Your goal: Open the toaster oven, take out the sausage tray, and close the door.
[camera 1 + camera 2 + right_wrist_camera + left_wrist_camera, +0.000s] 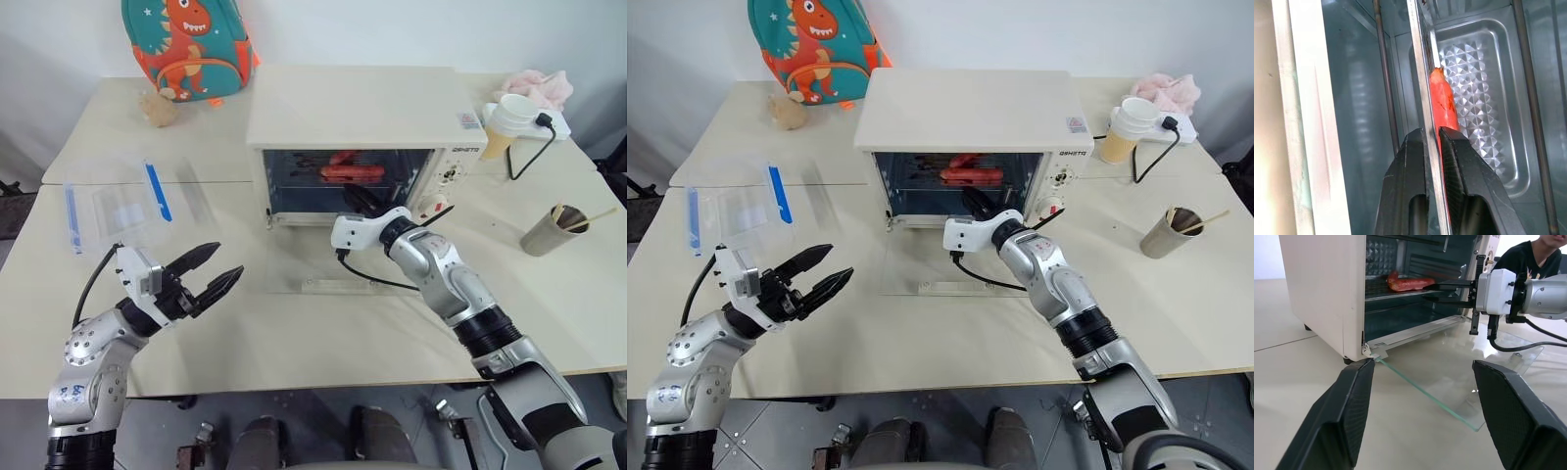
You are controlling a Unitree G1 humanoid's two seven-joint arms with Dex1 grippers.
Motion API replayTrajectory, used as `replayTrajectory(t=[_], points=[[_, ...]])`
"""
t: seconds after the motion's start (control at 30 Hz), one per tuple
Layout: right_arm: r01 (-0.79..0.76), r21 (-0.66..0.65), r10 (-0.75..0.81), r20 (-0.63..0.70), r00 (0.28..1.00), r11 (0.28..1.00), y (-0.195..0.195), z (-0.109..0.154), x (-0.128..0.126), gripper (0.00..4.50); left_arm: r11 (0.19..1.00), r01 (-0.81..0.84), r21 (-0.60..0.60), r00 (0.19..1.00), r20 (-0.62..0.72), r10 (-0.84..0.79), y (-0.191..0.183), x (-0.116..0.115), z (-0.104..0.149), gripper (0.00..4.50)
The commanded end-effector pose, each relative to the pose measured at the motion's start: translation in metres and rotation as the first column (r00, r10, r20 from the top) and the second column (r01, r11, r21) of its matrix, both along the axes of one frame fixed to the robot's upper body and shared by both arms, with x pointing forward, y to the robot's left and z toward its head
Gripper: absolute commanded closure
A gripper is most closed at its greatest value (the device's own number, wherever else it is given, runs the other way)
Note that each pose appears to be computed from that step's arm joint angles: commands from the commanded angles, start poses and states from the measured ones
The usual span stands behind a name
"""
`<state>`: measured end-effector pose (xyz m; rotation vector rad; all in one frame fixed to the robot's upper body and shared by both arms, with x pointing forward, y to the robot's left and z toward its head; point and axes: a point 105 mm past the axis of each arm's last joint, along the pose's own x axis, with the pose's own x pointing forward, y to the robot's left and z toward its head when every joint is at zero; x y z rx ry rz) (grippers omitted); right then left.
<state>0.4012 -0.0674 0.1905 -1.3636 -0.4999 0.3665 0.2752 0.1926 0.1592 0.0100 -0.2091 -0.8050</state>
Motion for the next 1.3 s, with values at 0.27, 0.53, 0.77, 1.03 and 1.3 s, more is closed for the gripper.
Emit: replayTrajectory(t=[0.27, 0.53, 0.77, 1.03, 1.3], points=[[0.052, 0.022, -0.053, 0.07, 0.996, 0.998, -0.002, 0.013, 0.008, 4.02, 1.0, 0.02, 0.005, 0.999, 0.036, -0.02, -0.002, -0.006, 0.011, 1.23], [0.07, 0.017, -0.071, 0.049, 0.996, 0.997, -0.004, 0.008, 0.014, 4.02, 1.0, 0.023, 0.0, 0.999, 0.034, -0.023, -0.002, -0.005, 0.011, 1.23], [0.072, 0.023, -0.074, 0.062, 0.995, 0.997, -0.003, 0.012, 0.015, 4.48, 0.999, 0.035, -0.002, 0.999, 0.026, -0.035, -0.003, -0.005, 0.01, 1.19], [0.004, 0.019, -0.005, 0.04, 0.999, 1.0, 0.003, 0.026, 0.001, 4.48, 0.999, 0.047, -0.002, 0.999, 0.015, -0.046, -0.003, -0.004, 0.01, 1.19], [-0.052, -0.033, 0.05, -0.044, 0.998, 0.998, 0.001, 0.026, -0.021, 4.48, 0.999, 0.041, -0.008, 0.999, 0.015, -0.041, -0.003, 0.004, 0.009, 1.19]])
